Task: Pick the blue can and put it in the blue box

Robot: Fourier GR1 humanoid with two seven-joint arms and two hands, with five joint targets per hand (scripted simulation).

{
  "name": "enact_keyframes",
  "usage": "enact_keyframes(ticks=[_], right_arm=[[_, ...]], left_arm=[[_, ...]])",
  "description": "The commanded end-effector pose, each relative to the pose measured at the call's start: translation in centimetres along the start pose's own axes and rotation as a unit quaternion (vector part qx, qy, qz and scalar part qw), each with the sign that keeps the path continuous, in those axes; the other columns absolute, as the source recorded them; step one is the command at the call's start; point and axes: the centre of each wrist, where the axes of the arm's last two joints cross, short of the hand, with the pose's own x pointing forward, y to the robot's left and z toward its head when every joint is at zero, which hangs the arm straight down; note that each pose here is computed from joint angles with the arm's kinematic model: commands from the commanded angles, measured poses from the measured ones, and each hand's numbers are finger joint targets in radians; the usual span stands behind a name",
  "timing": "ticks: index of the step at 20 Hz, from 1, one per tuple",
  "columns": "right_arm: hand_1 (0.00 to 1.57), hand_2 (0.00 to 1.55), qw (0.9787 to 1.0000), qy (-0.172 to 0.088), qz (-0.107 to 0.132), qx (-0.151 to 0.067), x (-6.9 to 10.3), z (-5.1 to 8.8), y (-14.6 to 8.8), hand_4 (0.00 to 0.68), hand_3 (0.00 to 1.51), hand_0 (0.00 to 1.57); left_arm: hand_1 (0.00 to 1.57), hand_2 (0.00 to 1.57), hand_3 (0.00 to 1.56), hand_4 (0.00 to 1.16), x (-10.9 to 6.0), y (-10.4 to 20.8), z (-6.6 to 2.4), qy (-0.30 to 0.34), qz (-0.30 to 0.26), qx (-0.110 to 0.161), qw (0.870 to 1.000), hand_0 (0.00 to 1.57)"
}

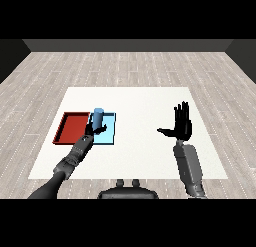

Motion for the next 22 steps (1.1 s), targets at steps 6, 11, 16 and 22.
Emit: enact_keyframes(ticks=[6,11,16,22], right_arm=[[0.0,0.0,0.9999,-0.006,-0.014,-0.001,-0.4,-0.8,-0.1,0.0,0.0,0.0],[0.0,0.0,0.9997,-0.006,-0.016,0.015,-0.4,1.4,1.3,0.0,0.0,0.0],[0.0,0.0,0.9989,-0.023,-0.041,0.006,-0.7,1.0,1.6,0.0,0.0,0.0],[0.0,0.0,0.9987,-0.024,-0.039,0.022,-0.1,0.7,0.5,0.0,0.0,0.0]], left_arm=[[0.98,0.94,0.0,0.53,-1.2,0.8,-0.3,0.071,-0.043,-0.049,0.995,0.98],[0.0,0.0,0.0,0.0,-2.4,2.1,-0.61,0.029,-0.111,0.002,0.993,0.0],[0.0,0.0,0.0,0.0,-0.9,1.3,-0.55,-0.02,-0.028,0.06,0.998,0.0],[0.0,0.0,0.0,0.0,3.1,-1.7,0.48,-0.139,0.053,0.111,0.983,0.0]])
